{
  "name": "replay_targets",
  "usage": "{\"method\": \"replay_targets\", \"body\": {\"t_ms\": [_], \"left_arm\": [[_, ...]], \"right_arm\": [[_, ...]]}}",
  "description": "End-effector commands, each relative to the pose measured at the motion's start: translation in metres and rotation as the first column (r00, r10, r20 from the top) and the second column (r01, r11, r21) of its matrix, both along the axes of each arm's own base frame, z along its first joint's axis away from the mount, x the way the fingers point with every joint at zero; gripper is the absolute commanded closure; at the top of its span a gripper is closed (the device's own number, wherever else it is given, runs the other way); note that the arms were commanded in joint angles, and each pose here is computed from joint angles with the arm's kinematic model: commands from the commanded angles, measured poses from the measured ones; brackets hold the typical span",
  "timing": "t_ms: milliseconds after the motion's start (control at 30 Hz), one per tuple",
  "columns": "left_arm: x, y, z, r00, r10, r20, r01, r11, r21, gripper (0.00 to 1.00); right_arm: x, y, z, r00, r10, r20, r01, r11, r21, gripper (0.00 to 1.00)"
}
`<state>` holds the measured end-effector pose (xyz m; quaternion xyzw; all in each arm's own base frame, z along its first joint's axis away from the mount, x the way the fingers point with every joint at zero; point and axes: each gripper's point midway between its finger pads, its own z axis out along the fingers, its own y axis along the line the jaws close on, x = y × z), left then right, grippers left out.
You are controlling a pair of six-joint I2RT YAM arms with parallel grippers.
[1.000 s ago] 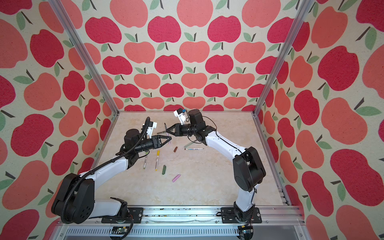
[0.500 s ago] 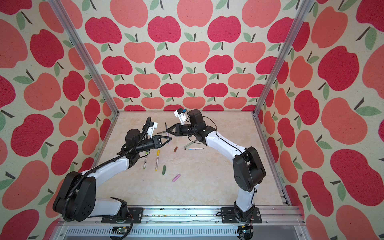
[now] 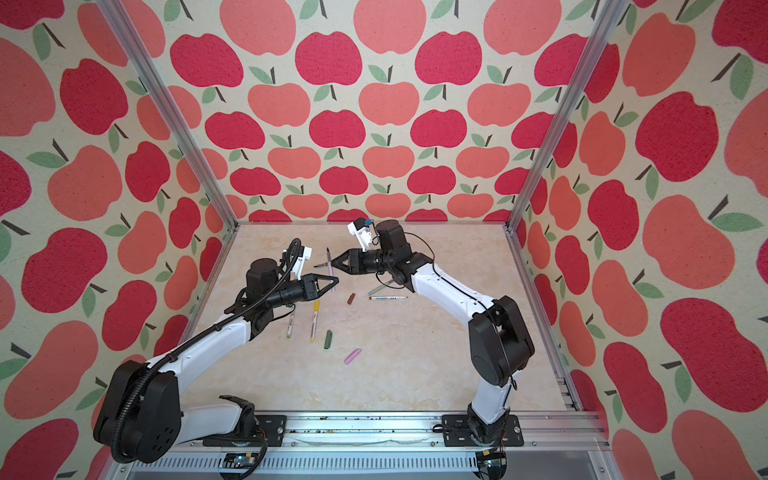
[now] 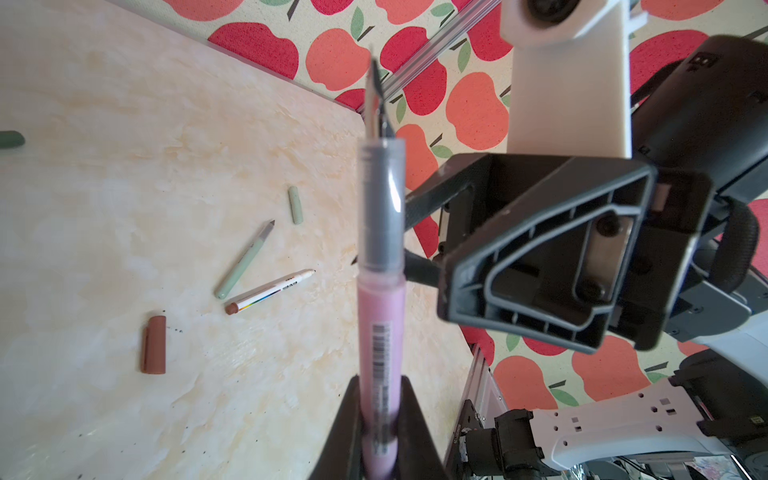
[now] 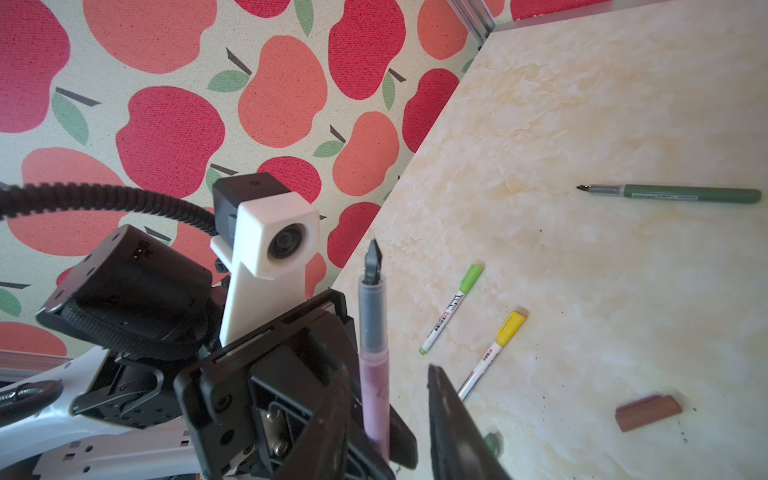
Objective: Insert the pens into the pen caps
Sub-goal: 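Close the left gripper on the pink pen barrel beside the right gripper, then open the right gripper and move it down to the pink cap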
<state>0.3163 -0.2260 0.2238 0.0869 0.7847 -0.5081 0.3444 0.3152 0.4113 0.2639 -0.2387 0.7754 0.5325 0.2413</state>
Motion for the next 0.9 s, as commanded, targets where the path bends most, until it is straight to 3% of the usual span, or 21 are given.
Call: {"method": "replay_targets", "body": {"t_ms": [0,133,233,400,633,733,867], "left_arm": [[-0.005,0.009,-0.006,1.0,0.017,-0.003,-0.017,0.996,0.087,0.99],[-0.017,0.021,-0.018,0.998,0.048,-0.042,-0.04,0.983,0.178,0.99],[-0.024,0.038,-0.031,0.99,0.117,-0.076,-0.092,0.957,0.276,0.99],[-0.032,0.067,-0.046,0.96,0.255,-0.113,-0.195,0.904,0.379,0.99],[-0.034,0.078,-0.05,0.951,0.29,-0.106,-0.23,0.895,0.383,0.99],[-0.035,0.079,-0.05,0.951,0.294,-0.091,-0.242,0.897,0.369,0.99],[-0.037,0.081,-0.051,0.952,0.294,-0.089,-0.244,0.899,0.363,0.99]], "right_arm": [[-0.007,-0.012,0.009,0.999,-0.013,0.039,0.014,0.999,-0.04,0.59],[-0.007,-0.032,-0.016,0.995,-0.098,-0.005,0.096,0.978,-0.185,0.53],[-0.019,-0.051,-0.046,0.986,-0.158,-0.046,0.133,0.929,-0.346,0.51],[-0.062,-0.078,-0.094,0.984,-0.177,-0.03,0.117,0.757,-0.643,0.47],[-0.149,-0.077,-0.152,0.987,-0.016,-0.157,-0.125,0.532,-0.837,0.39],[-0.167,-0.073,-0.169,0.977,0.007,-0.212,-0.187,0.503,-0.844,0.34],[-0.179,-0.062,-0.187,0.957,-0.006,-0.291,-0.242,0.54,-0.806,0.31]]}}
